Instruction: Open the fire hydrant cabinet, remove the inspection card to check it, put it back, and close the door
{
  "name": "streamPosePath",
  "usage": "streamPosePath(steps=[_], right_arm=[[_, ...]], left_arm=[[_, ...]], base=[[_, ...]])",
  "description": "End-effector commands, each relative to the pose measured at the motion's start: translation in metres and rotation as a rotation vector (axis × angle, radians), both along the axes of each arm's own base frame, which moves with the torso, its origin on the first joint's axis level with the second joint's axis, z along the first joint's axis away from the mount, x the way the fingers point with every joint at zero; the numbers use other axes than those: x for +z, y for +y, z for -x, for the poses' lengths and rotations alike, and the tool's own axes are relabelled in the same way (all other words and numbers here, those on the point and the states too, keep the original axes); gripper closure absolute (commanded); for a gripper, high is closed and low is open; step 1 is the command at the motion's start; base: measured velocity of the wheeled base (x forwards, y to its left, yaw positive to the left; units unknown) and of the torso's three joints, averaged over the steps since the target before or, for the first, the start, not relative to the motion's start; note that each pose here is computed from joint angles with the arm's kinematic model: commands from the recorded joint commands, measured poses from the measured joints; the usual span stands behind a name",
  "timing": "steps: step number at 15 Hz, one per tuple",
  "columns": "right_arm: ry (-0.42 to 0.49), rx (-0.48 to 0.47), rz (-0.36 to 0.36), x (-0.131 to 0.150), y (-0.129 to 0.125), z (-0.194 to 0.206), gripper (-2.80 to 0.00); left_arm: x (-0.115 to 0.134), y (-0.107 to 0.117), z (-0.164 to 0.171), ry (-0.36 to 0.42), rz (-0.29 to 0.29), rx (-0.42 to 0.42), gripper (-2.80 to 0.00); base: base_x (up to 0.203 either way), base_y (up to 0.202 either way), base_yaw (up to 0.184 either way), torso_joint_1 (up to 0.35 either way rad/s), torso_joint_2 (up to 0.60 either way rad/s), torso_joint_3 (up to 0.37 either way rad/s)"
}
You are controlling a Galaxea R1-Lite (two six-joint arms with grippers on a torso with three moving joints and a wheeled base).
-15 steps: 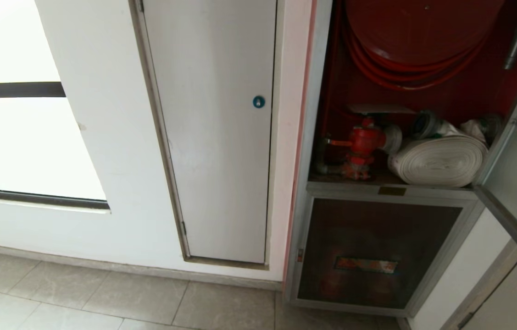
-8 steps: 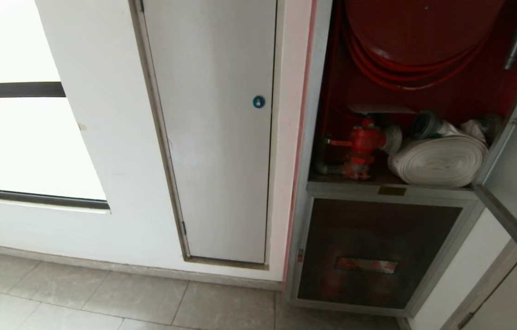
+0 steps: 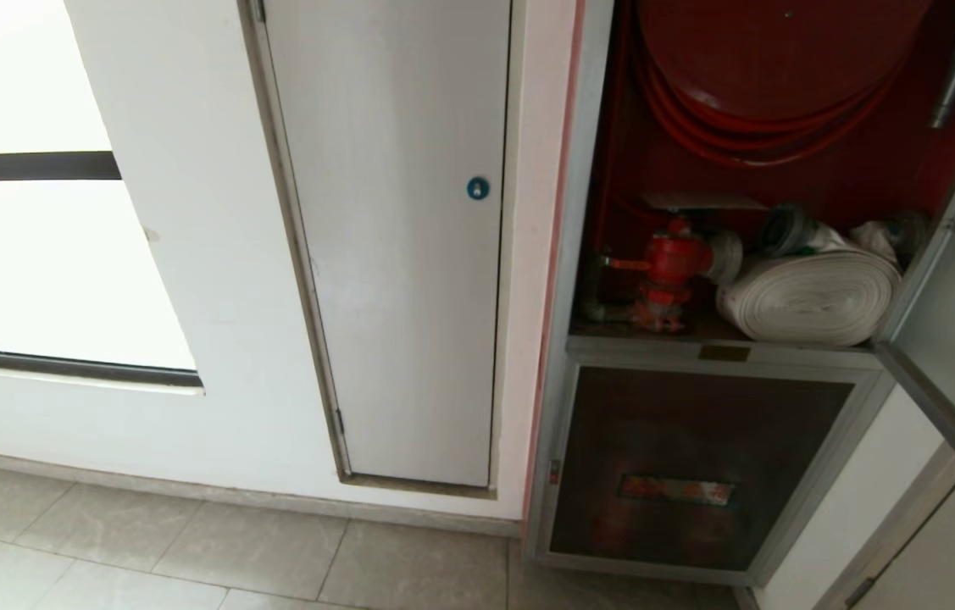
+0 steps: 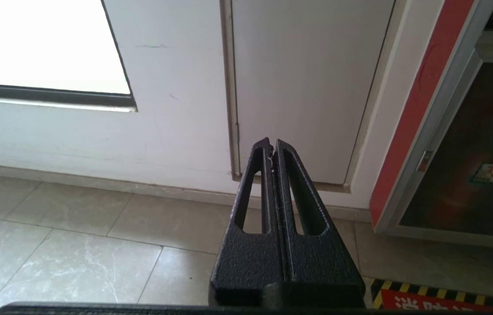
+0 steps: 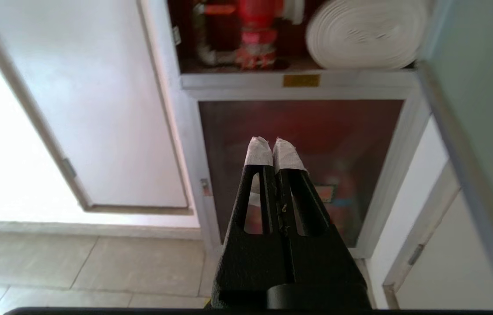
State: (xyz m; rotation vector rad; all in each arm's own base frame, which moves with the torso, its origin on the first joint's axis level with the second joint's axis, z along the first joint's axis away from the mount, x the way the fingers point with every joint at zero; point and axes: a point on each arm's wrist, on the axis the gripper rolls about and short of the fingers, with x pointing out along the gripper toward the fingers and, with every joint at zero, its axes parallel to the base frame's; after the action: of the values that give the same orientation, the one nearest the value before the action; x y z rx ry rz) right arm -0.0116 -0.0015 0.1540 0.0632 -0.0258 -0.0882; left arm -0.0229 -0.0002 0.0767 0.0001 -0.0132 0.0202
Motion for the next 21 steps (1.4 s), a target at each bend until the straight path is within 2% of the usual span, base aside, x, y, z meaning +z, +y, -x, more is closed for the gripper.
streamPosePath(steps=[1, 4, 6, 8, 11, 13, 16, 19, 21], right_arm=[[0.053, -0.051, -0.001, 0.034, -0.001, -0.023, 0.00], [0.059, -0.185, -0.009, 0.065, -0.008, -0.062, 0.00], [-0.027, -0.370, -0.004, 0.083, -0.027, -0.089, 0.00], [-0.100, -0.529, 0.013, 0.094, -0.046, -0.099, 0.00], [-0.122, -0.706, 0.001, 0.096, -0.073, -0.105, 0.00], [-0.205, -0.780, -0.021, 0.103, -0.082, -0.101, 0.00], [-0.297, -0.876, 0.004, 0.106, -0.090, -0.091, 0.00], [-0.423, -0.967, -0.029, 0.096, -0.092, -0.076, 0.00], [-0.476, -1.004, -0.021, 0.084, -0.090, -0.068, 0.00]], left_arm=[[-0.002, 0.000, -0.001, 0.007, 0.000, 0.001, 0.00], [-0.002, 0.000, -0.001, 0.007, 0.000, 0.001, 0.00], [-0.002, 0.000, 0.000, 0.006, 0.000, 0.001, 0.00], [-0.002, 0.000, 0.000, 0.006, 0.000, 0.000, 0.00], [-0.002, 0.000, 0.000, 0.006, 0.000, 0.001, 0.00], [-0.002, 0.000, -0.001, 0.006, 0.000, 0.000, 0.00], [-0.002, 0.000, -0.001, 0.007, 0.000, 0.000, 0.00], [-0.002, 0.000, -0.001, 0.007, 0.000, 0.001, 0.00], [-0.002, 0.000, -0.001, 0.007, 0.000, 0.000, 0.00]], base=[[0.000, 0.000, 0.000, 0.000, 0.00, 0.000], [0.000, 0.000, 0.000, 0.000, 0.00, 0.000], [0.000, 0.000, 0.000, 0.000, 0.00, 0.000], [0.000, 0.000, 0.000, 0.000, 0.00, 0.000], [0.000, 0.000, 0.000, 0.000, 0.00, 0.000], [0.000, 0.000, 0.000, 0.000, 0.00, 0.000], [0.000, 0.000, 0.000, 0.000, 0.00, 0.000], [0.000, 0.000, 0.000, 0.000, 0.00, 0.000], [0.000, 0.000, 0.000, 0.000, 0.00, 0.000]])
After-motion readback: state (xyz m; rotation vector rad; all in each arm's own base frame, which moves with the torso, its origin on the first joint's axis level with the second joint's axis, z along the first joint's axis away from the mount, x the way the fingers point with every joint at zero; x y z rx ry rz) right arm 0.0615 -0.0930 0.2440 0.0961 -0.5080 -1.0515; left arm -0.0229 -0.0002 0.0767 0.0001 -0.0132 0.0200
